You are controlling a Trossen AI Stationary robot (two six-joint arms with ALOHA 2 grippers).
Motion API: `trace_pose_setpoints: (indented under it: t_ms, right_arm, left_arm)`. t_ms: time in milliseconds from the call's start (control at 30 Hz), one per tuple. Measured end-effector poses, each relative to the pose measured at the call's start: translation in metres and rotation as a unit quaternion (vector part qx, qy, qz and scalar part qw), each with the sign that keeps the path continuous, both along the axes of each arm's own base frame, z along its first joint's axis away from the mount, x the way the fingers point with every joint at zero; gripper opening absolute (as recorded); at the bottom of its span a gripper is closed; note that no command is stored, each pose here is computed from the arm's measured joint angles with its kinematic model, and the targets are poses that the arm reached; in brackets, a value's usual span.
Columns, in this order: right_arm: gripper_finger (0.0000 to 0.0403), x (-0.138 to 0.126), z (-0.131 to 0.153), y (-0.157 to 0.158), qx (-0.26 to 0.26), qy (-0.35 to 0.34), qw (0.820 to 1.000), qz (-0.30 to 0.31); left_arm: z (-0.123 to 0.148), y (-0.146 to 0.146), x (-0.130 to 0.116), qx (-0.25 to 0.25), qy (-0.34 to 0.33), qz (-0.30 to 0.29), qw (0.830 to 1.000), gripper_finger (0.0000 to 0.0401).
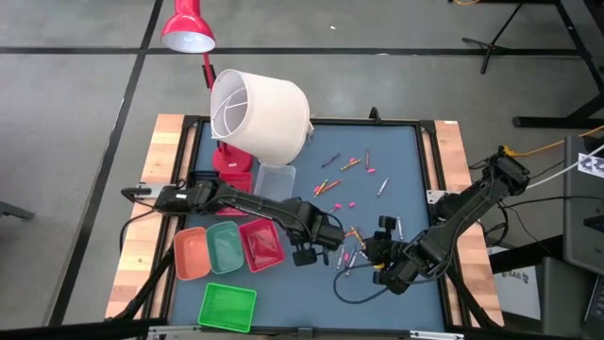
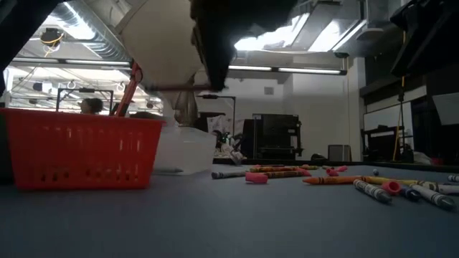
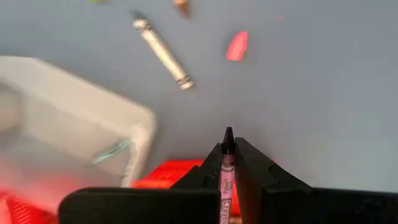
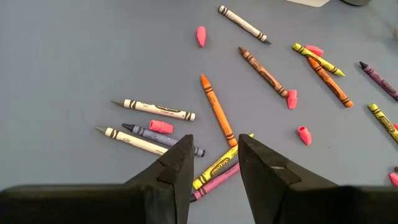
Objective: Sort crayons
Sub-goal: Put the violet crayon into the black bin
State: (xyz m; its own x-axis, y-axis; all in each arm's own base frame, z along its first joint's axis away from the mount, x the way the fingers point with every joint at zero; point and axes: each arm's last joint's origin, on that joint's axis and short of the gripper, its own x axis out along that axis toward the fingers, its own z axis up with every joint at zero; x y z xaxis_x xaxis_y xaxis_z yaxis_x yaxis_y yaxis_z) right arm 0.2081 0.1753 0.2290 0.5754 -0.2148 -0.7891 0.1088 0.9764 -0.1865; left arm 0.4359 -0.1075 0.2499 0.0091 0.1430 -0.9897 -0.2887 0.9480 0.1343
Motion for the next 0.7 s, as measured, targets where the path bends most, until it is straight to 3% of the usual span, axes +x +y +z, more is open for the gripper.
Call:
trace_pose_setpoints:
  t_ms: [700]
  right_arm:
    - [0.0124, 0.001, 0.001, 0.001, 0.003, -0.010, 1.000, -0.002]
  left_arm:
    - [0.084, 0.036, -0.031, 0.011, -0.096, -0.035, 0.995, 0.0010]
